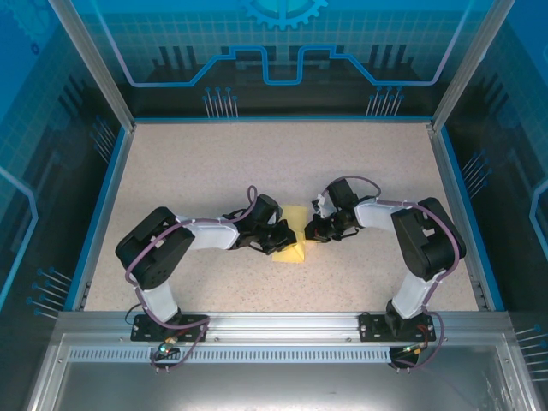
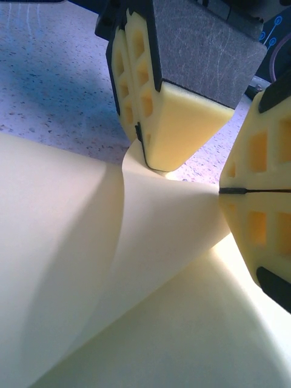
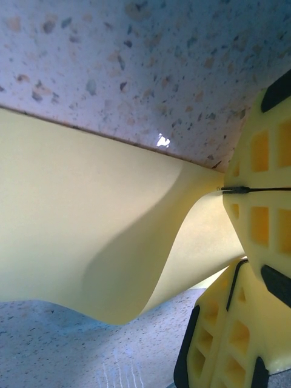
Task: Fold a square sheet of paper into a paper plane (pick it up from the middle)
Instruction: Fold the triangle a second time at the center of the table.
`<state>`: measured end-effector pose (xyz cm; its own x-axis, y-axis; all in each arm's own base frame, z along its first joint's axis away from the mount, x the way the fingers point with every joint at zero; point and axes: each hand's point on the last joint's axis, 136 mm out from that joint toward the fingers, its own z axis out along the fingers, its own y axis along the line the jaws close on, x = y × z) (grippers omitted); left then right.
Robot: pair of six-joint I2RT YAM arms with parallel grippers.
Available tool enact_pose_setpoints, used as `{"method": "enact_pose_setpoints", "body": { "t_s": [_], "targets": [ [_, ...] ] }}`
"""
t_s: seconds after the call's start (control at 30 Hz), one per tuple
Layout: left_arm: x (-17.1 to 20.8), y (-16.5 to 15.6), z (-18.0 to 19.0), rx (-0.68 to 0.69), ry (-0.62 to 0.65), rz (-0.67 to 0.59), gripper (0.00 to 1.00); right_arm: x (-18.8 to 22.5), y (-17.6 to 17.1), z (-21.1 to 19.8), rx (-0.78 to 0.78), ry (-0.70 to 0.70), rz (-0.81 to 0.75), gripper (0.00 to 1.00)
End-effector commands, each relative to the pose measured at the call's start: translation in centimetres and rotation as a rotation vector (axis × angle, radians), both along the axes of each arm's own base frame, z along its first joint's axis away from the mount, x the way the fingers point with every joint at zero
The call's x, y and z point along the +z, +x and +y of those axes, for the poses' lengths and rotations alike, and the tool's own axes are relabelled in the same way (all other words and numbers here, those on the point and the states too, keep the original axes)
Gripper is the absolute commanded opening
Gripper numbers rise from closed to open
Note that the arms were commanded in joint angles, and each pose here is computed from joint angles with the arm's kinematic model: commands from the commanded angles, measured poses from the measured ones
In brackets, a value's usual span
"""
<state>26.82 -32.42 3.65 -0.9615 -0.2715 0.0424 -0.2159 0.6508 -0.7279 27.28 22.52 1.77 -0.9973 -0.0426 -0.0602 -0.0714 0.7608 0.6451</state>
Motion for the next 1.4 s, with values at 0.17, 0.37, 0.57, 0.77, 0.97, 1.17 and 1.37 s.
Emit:
{"method": "enact_pose_setpoints", "body": {
  "t_s": [0.17,0.37,0.57,0.77,0.97,1.17,1.37],
  "targets": [
    [-0.3,0.2,-0.4,-0.017,0.018,0.002,0.06,0.3,0.7,0.4,0.015,-0.007,-0.007,0.07],
    [-0.7,0.0,-0.2,-0.013,0.028,0.013,0.06,0.2,0.7,0.3,0.015,-0.012,-0.008,0.06],
    [-1.0,-0.1,-0.1,-0.009,0.037,0.019,0.06,0.1,0.6,0.2,0.013,-0.017,-0.002,0.06],
    [-1.3,-0.2,0.1,-0.006,0.047,0.026,0.05,-0.1,0.4,0.1,0.016,-0.020,0.005,0.06],
    [-1.6,-0.2,0.2,-0.005,0.055,0.033,0.05,-0.2,0.3,0.3,0.023,-0.017,0.016,0.06],
    [-1.8,-0.2,0.3,-0.003,0.061,0.039,0.05,-0.4,0.2,0.2,0.024,-0.021,0.019,0.06],
    [-1.9,-0.3,0.3,-0.004,0.064,0.041,0.05,-0.5,0.3,0.3,0.026,-0.023,0.021,0.06]
  ]
}}
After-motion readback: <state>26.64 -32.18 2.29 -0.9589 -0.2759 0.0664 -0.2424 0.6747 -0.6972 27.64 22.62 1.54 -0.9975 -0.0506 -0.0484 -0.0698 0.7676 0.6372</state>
